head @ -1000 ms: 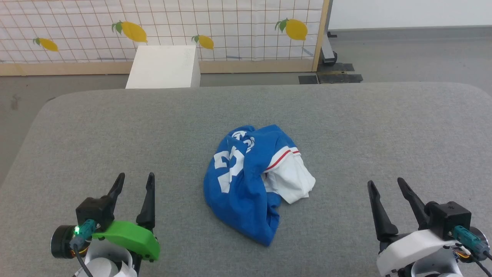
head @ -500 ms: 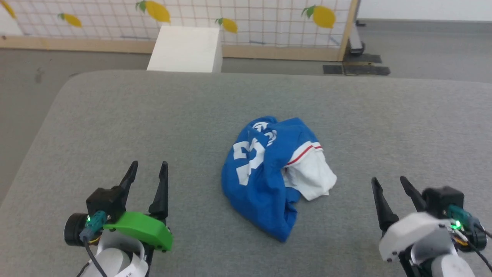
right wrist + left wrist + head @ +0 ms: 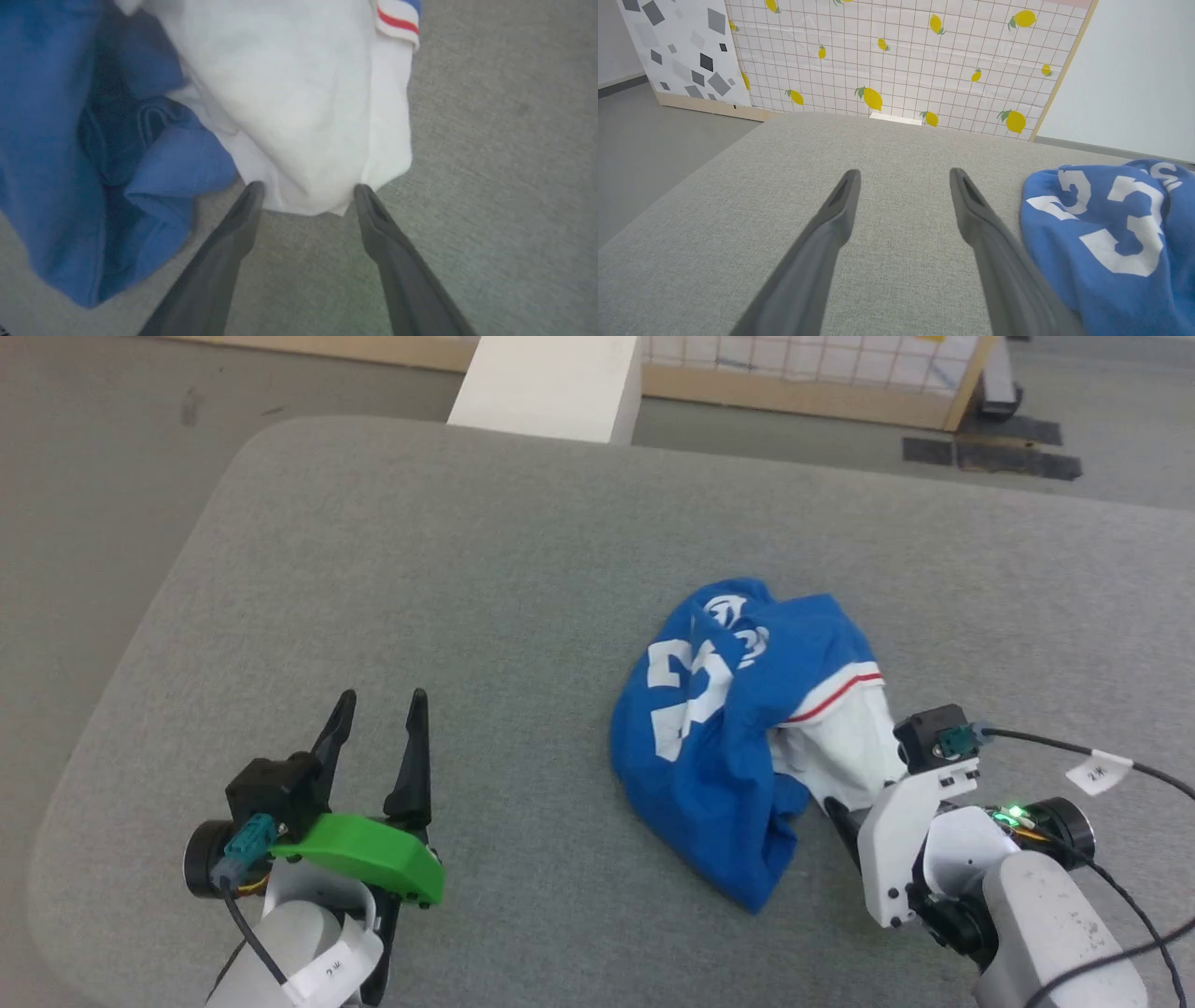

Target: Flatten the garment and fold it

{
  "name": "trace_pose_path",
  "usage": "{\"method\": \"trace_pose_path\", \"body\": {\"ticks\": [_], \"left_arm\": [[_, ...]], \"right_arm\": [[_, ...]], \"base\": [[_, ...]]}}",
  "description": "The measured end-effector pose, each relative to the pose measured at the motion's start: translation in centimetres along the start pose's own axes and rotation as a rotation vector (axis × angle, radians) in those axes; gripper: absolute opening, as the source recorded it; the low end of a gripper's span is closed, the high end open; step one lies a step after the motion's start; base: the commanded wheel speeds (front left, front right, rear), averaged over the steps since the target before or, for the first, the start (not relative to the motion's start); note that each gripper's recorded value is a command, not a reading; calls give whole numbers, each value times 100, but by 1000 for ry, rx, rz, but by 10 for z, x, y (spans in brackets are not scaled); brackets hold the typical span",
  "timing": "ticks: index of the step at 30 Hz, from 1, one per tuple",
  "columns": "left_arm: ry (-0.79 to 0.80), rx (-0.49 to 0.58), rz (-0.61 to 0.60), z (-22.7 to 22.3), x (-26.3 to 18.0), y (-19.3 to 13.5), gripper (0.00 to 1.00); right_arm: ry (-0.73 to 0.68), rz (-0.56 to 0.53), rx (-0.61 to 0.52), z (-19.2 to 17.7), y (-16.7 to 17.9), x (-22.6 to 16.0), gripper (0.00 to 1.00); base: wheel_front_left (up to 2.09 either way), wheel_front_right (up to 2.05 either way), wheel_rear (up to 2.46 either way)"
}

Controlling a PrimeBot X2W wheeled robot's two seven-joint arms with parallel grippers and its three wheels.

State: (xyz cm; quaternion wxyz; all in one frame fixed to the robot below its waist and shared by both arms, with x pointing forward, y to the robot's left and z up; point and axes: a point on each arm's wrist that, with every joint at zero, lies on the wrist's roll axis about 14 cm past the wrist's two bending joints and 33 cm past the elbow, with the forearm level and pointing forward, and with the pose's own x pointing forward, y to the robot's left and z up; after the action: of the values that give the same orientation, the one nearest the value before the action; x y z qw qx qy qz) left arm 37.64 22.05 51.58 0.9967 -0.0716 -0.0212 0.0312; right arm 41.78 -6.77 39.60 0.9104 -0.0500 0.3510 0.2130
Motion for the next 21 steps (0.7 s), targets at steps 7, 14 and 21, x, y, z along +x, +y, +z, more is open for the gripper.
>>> {"method": "trace_pose_path", "body": {"ticks": [7, 14, 21], "left_arm": [[16, -6, 34, -7, 3, 9, 100], [15, -9, 58, -8, 2, 16, 100], [-5, 10, 44, -2, 1, 15, 100]], "right_arm": [[134, 53, -70, -12, 3, 24, 100], [241, 118, -83, -20, 15, 31, 0], [158, 120, -116, -6, 14, 21, 0]], "base": [[0, 0, 0], [0, 0, 0], [0, 0, 0]]}}
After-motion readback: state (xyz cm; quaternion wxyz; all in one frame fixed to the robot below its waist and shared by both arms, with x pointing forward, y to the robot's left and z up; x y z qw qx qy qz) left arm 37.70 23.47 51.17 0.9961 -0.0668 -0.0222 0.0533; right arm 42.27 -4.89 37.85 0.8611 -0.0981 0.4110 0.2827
